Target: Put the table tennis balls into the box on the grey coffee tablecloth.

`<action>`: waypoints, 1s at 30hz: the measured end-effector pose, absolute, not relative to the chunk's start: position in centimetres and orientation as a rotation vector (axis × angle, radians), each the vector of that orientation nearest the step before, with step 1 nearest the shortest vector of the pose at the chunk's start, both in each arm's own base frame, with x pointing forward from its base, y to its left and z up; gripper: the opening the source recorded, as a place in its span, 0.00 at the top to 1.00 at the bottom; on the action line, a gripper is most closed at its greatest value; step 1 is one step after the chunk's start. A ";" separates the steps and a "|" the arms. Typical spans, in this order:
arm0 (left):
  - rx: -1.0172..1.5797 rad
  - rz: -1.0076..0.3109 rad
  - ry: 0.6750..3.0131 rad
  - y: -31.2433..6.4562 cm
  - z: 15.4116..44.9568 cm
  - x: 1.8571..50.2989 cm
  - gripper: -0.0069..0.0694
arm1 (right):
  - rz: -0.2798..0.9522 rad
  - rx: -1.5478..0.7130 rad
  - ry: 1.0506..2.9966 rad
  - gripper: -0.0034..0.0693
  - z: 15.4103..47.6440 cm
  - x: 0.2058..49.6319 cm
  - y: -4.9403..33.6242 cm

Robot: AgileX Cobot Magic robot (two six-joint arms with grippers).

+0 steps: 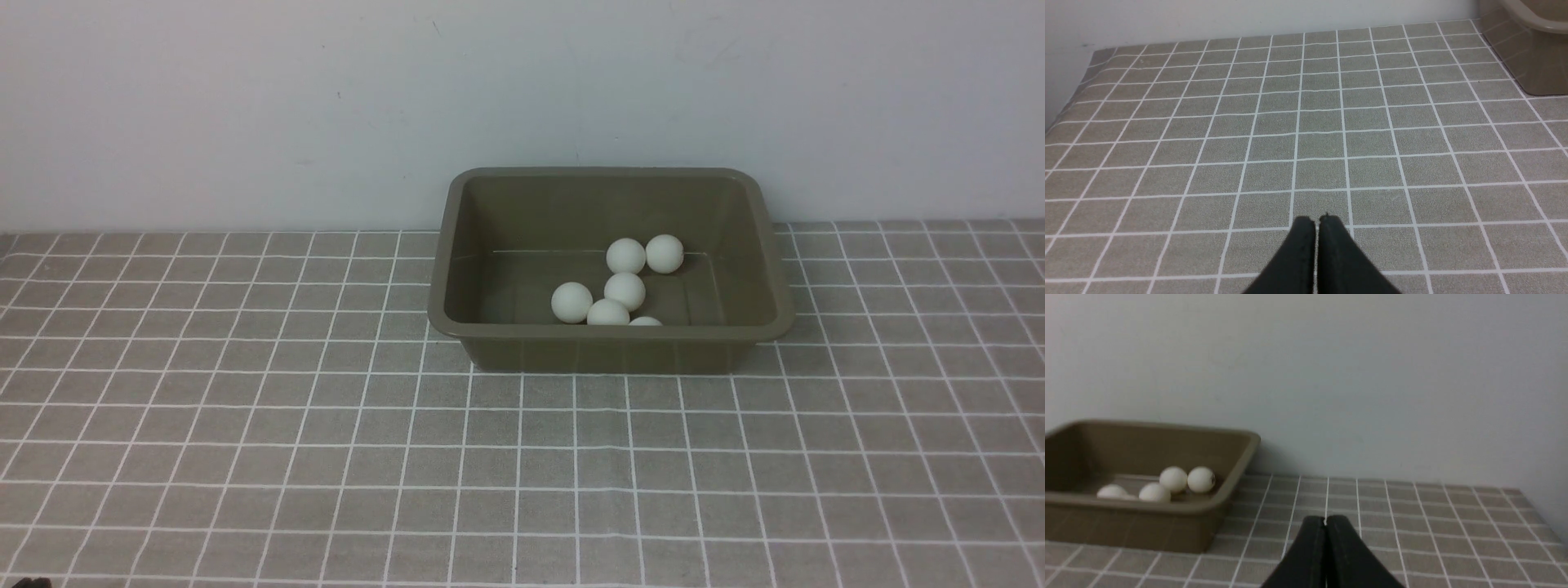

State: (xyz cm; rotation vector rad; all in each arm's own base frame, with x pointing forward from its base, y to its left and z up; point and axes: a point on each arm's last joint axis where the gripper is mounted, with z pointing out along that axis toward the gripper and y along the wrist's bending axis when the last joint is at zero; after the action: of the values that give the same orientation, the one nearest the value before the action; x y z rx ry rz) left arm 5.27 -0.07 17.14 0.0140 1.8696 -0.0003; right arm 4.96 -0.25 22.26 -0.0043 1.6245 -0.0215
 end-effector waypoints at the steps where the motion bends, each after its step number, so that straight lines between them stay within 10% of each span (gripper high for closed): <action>1: 0.014 0.000 1.870 -0.1 17.1 5.3 0.92 | -0.024 -0.007 1.637 0.97 21.5 5.1 -0.2; 30: 0.014 0.000 1.870 -0.1 17.1 5.3 0.92 | -0.024 0.013 1.758 0.97 18.2 5.5 -0.3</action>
State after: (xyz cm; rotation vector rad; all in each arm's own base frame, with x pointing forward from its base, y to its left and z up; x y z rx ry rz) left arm 5.27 -0.07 17.13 0.0139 1.8703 -0.0002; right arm 5.48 -0.31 18.17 0.0130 1.7580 -0.0237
